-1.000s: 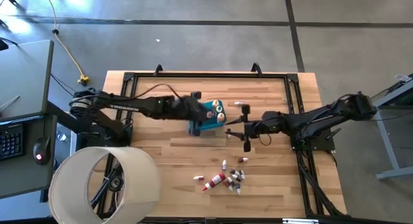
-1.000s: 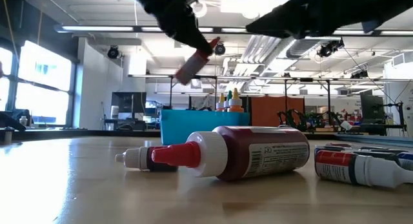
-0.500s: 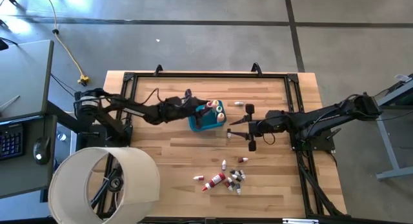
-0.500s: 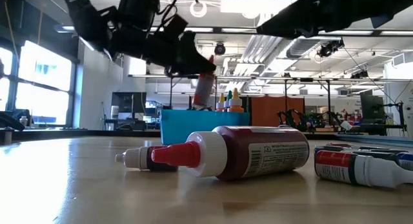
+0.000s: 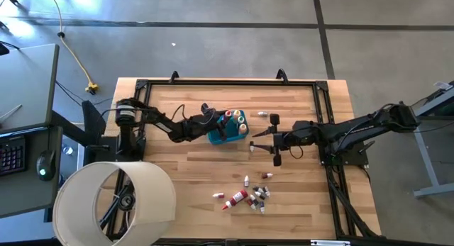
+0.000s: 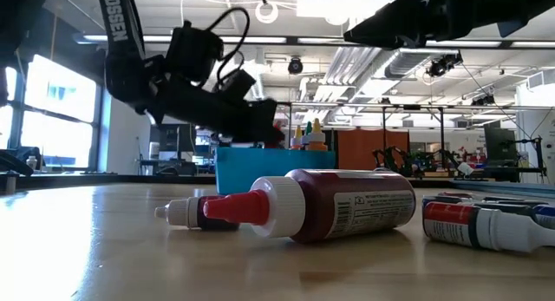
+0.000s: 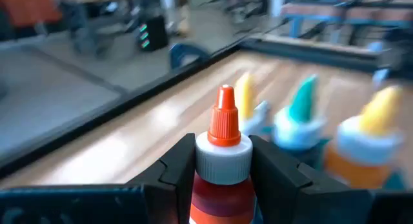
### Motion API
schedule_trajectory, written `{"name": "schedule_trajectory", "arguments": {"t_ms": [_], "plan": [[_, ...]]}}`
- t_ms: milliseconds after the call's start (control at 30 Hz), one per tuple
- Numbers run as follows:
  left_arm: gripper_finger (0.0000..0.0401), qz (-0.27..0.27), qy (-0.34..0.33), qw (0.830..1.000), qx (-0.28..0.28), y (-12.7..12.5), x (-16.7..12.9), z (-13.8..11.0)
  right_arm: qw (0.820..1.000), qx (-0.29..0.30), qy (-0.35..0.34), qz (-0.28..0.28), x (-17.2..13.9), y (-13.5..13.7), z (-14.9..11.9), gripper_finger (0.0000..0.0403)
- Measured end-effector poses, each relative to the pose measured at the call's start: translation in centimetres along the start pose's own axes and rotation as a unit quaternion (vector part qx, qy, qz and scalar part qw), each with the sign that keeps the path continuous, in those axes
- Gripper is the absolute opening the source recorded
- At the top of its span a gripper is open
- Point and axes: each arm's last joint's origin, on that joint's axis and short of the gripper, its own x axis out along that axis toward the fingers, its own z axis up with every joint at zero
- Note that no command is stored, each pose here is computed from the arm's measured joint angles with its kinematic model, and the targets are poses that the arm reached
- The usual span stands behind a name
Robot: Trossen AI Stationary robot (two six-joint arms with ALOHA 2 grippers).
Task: Pick & Place food coloring
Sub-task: Put the big orange food coloring bottle into the bin
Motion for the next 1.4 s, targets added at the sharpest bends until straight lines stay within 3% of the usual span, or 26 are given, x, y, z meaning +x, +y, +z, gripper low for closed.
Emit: {"name": "schedule_trajectory", "arguments": {"t_ms": [300,733,1067,1400], "plan": [[0.012,0.019,0.005,1.0,-0.008,0.07,0.25,-0.85,1.0,-0.003,0.003,-0.005,0.0,-0.02,-0.04,0.0145],[0.012,0.02,0.005,1.0,-0.008,0.04,0.25,-0.88,0.997,-0.002,0.016,-0.07,-0.03,-0.44,-0.01,0.0145],[0.012,0.022,-0.025,0.999,-0.028,-0.06,0.4,-0.22,0.997,-0.025,0.027,-0.068,-0.03,-0.39,-0.19,0.0145],[0.012,0.025,0.004,1.0,-0.013,-0.11,0.59,-0.59,0.997,-0.028,0.036,-0.063,-0.03,-0.32,-0.36,0.0145]]}}
